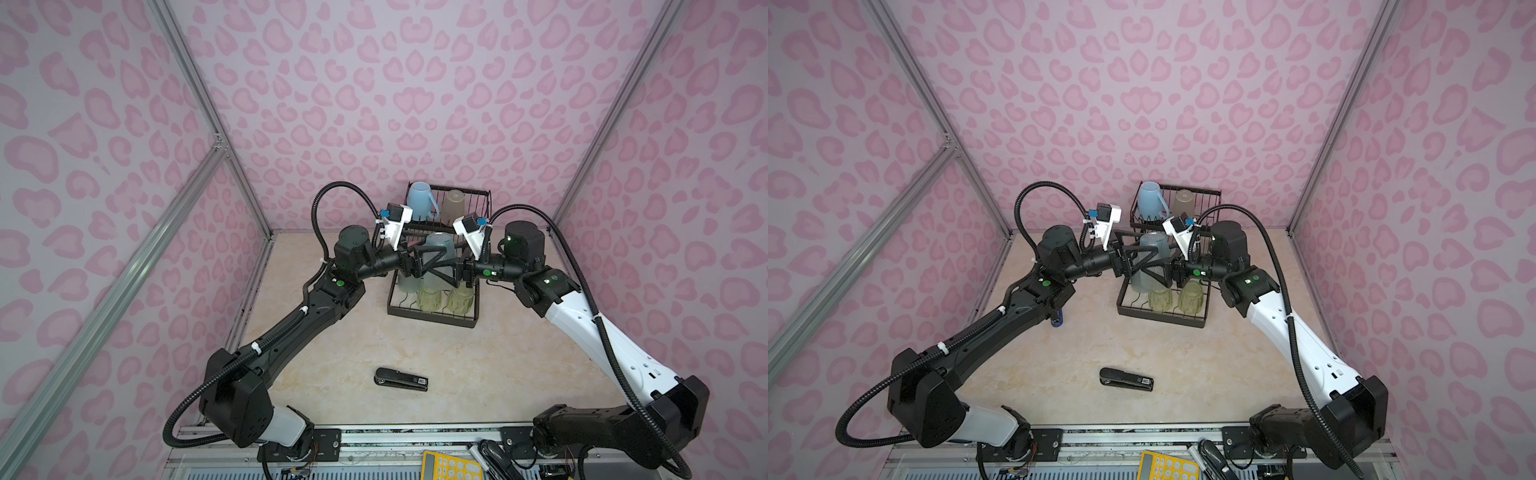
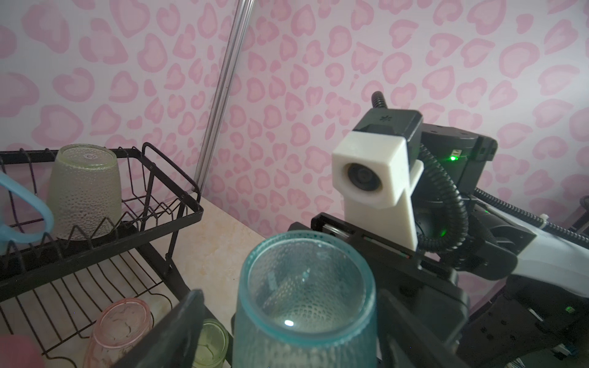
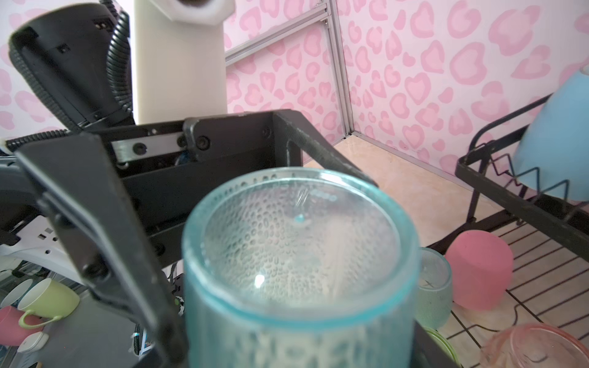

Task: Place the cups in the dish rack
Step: 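Open the left gripper and draw back while the right holds the teal cup, then raise the teal cup over the upper tier with the right gripper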

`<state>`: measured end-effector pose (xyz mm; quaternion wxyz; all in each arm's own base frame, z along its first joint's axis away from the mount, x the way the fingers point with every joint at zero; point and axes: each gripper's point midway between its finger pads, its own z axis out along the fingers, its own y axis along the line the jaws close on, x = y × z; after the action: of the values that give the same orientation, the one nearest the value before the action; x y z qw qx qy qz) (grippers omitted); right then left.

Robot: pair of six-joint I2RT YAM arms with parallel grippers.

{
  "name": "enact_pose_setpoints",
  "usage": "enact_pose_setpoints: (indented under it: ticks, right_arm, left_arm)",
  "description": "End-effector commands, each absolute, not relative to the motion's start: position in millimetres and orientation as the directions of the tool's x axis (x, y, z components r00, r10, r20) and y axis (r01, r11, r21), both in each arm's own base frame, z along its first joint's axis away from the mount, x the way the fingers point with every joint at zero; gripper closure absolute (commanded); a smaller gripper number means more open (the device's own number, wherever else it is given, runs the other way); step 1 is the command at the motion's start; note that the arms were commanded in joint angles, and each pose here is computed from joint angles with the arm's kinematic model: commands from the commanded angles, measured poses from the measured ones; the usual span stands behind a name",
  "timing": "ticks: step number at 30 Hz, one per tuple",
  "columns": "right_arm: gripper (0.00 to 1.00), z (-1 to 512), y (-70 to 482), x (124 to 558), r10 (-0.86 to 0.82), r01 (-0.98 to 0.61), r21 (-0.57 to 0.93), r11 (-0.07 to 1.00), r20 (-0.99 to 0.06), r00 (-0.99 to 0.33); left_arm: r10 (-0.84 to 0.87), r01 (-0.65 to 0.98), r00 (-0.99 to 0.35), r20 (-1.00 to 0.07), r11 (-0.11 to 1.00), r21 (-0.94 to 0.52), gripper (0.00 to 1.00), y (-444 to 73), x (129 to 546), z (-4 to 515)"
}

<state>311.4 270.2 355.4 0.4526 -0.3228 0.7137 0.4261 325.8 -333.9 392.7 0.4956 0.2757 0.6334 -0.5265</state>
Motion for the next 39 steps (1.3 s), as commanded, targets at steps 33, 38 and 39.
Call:
enact_pose_setpoints:
  ticks: [33,38,39]
  right_arm:
    - [0.69,377.4,143.6,467.3,0.093,-0.188,0.121,0.975,-0.984,-0.15]
    - [0.69,378.4,134.1,498.4,0.101,-0.13,0.113,0.985,-0.99,-0.098]
    - [0.69,379.8,132.1,504.4,0.106,-0.125,0.116,0.985,-0.991,-0.084]
  left_arm:
    - [-0.213,0.591,-0.442,-0.871,0.661,-0.462,0.07,-269.5,358.5,344.9]
    - [-0.203,0.58,-0.467,-0.86,0.664,-0.472,0.07,-267.5,353.8,333.7]
    - [-0.203,0.579,-0.472,-0.858,0.662,-0.476,0.07,-267.5,353.2,331.9]
